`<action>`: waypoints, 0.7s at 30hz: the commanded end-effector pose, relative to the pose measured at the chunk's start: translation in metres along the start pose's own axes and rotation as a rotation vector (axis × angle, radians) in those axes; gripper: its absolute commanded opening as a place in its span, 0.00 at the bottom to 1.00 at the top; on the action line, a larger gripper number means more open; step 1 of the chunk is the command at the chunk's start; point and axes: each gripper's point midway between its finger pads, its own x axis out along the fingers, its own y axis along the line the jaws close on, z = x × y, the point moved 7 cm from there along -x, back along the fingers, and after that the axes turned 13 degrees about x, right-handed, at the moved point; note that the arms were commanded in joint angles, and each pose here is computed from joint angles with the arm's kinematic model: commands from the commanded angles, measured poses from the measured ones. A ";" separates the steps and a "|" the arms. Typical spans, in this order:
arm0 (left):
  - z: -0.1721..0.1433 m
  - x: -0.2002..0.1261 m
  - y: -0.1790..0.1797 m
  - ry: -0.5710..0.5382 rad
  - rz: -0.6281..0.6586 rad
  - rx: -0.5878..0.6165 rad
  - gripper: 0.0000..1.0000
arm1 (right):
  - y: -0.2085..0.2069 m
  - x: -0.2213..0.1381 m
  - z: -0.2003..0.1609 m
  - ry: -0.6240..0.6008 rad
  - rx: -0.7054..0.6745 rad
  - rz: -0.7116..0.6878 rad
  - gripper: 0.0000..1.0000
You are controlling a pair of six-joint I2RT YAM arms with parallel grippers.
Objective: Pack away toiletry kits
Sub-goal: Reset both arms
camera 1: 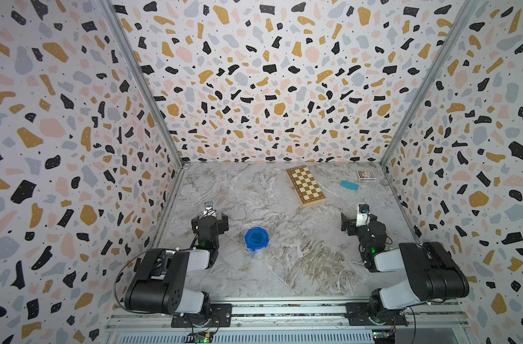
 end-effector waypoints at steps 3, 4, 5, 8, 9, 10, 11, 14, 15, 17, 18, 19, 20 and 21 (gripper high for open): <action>0.013 0.004 0.003 -0.040 0.000 -0.030 0.99 | 0.002 0.001 0.011 -0.045 0.007 0.010 1.00; 0.012 0.003 0.004 -0.040 -0.003 -0.033 0.99 | 0.001 0.001 0.011 -0.046 0.007 0.008 1.00; 0.012 0.002 0.004 -0.038 -0.001 -0.034 0.99 | 0.002 0.001 0.011 -0.046 0.006 0.010 1.00; 0.013 0.002 0.004 -0.038 0.000 -0.035 0.99 | 0.001 0.001 0.011 -0.045 0.007 0.009 1.00; 0.013 0.002 0.004 -0.038 -0.001 -0.034 0.99 | 0.002 0.001 0.011 -0.045 0.006 0.010 1.00; 0.012 0.002 0.004 -0.036 -0.001 -0.033 0.99 | 0.002 0.001 0.011 -0.046 0.006 0.010 1.00; 0.012 0.003 0.006 -0.032 0.012 -0.043 0.99 | 0.002 0.001 0.012 -0.047 0.006 0.010 1.00; 0.006 -0.016 0.001 -0.147 -0.063 -0.029 0.99 | 0.002 0.001 0.012 -0.048 0.006 0.010 1.00; 0.003 -0.023 0.001 -0.189 -0.051 -0.033 0.99 | 0.001 0.001 0.011 -0.047 0.006 0.009 1.00; 0.003 -0.013 0.008 -0.140 0.009 -0.067 0.99 | 0.002 0.001 0.011 -0.046 0.005 0.009 1.00; 0.009 -0.004 0.008 -0.098 0.001 -0.064 0.99 | 0.002 0.001 0.011 -0.044 0.005 0.009 1.00; 0.010 0.001 0.004 -0.044 -0.034 -0.041 0.99 | 0.002 0.001 0.011 -0.047 0.004 0.008 1.00; 0.012 -0.004 0.000 -0.080 -0.067 -0.018 0.99 | 0.002 0.001 0.011 -0.046 0.005 0.008 1.00; 0.008 -0.013 -0.002 -0.134 -0.048 -0.013 0.99 | 0.001 0.001 0.011 -0.047 0.005 0.006 1.00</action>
